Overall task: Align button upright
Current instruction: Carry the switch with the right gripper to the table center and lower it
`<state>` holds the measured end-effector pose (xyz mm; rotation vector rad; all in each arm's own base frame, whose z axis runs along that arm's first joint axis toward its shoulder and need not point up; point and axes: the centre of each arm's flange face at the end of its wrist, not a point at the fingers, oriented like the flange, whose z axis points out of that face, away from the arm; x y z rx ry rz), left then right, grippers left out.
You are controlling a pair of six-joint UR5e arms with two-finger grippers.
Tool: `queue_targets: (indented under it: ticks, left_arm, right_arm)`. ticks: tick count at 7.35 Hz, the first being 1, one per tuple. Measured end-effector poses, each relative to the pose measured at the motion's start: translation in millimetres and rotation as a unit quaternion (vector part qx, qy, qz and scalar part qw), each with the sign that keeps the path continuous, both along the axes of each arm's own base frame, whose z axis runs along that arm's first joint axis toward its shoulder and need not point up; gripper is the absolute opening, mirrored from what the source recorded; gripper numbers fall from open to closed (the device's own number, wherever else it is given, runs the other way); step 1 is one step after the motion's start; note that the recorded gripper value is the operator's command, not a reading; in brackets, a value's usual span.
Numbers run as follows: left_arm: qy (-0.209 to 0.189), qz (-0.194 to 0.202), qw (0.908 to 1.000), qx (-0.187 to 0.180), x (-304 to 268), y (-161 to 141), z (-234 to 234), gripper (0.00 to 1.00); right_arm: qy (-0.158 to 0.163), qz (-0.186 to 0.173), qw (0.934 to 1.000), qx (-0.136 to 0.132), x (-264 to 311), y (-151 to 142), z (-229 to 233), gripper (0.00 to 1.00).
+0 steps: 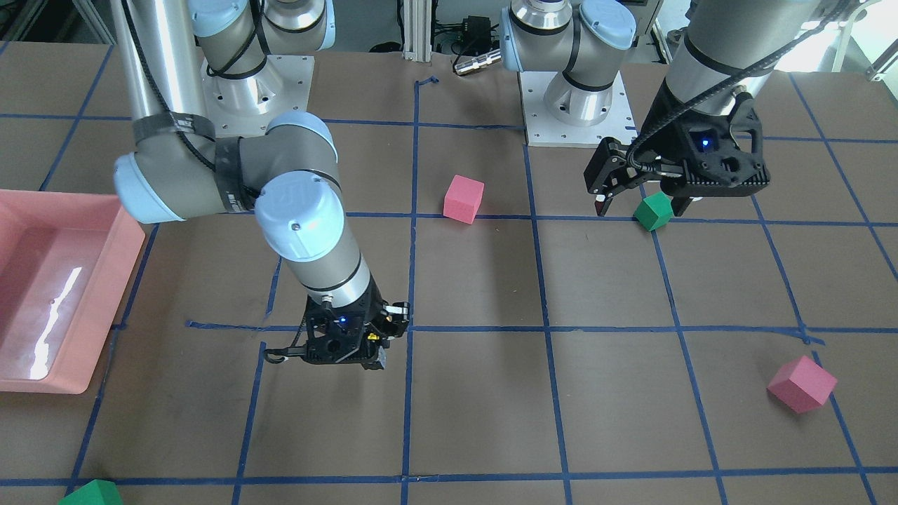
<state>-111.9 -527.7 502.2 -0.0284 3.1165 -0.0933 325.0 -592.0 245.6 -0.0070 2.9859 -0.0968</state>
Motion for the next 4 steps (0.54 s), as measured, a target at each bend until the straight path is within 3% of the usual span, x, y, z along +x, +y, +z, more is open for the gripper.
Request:
queue_targets:
  ticks: [4]
  left_arm:
    - [0.000, 0.000, 1.0000, -0.001, 0.0, 0.3, 0.8, 1.00]
  right_arm:
    - [-0.001, 0.021, 0.9997, -0.007, 48.6, 16.4, -43.0, 0.21]
